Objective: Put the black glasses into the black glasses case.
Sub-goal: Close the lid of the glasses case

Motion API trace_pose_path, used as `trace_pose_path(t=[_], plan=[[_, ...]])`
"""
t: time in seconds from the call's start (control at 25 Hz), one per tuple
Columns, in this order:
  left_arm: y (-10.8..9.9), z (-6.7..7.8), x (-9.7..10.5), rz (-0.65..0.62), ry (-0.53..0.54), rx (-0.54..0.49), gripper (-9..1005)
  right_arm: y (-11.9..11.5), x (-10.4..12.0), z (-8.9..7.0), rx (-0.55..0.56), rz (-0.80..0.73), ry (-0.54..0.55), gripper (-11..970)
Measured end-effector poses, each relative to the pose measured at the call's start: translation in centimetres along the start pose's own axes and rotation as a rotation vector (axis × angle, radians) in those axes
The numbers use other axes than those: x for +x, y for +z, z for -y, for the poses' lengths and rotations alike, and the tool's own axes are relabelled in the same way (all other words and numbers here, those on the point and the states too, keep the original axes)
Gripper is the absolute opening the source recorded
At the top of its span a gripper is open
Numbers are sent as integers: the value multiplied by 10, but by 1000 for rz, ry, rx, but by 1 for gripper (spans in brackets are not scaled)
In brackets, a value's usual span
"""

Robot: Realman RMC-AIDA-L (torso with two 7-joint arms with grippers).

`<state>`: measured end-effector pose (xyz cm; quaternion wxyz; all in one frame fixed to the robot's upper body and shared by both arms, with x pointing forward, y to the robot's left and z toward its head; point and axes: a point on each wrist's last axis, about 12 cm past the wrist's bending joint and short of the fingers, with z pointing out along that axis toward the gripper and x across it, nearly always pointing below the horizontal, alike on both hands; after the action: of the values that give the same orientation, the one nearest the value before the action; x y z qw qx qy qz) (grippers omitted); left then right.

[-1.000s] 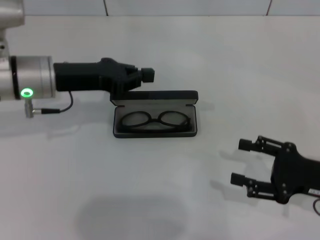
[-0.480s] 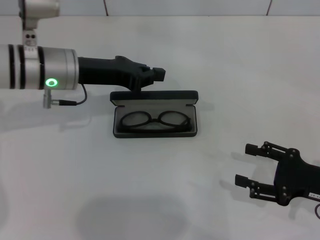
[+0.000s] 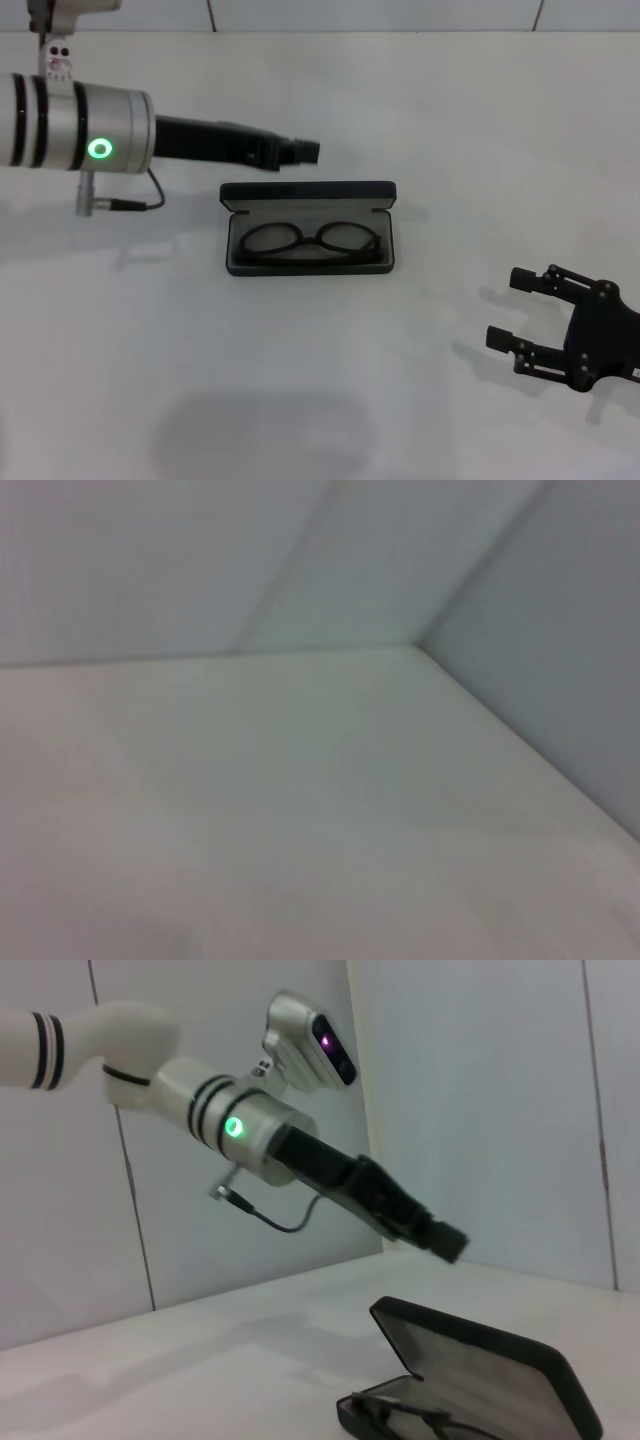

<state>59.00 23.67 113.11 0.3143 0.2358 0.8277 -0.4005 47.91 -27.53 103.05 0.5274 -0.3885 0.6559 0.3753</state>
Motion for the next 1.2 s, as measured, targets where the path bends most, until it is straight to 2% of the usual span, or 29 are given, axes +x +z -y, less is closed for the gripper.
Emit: trace_pose_path(t=[0.12, 0.24, 0.44, 0.64, 0.88, 1.2], plan=[[-11, 11, 3, -54, 28, 43, 38, -1, 0, 2, 7, -7, -6, 769], [-17, 12, 12, -82, 32, 57, 38, -1, -1, 3, 12, -12, -13, 768], [-16, -1, 31, -122, 6, -19, 39, 0, -1, 4, 11, -13, -16, 768], [-11, -16, 42, -130, -10, -108, 40, 1, -2, 5, 9, -12, -18, 768], [-7, -29, 45, -137, -3, -189, 41, 1, -3, 4, 3, -7, -16, 769], [-8, -35, 40, -112, 12, -237, 42, 2, -3, 4, -1, -7, -13, 769]])
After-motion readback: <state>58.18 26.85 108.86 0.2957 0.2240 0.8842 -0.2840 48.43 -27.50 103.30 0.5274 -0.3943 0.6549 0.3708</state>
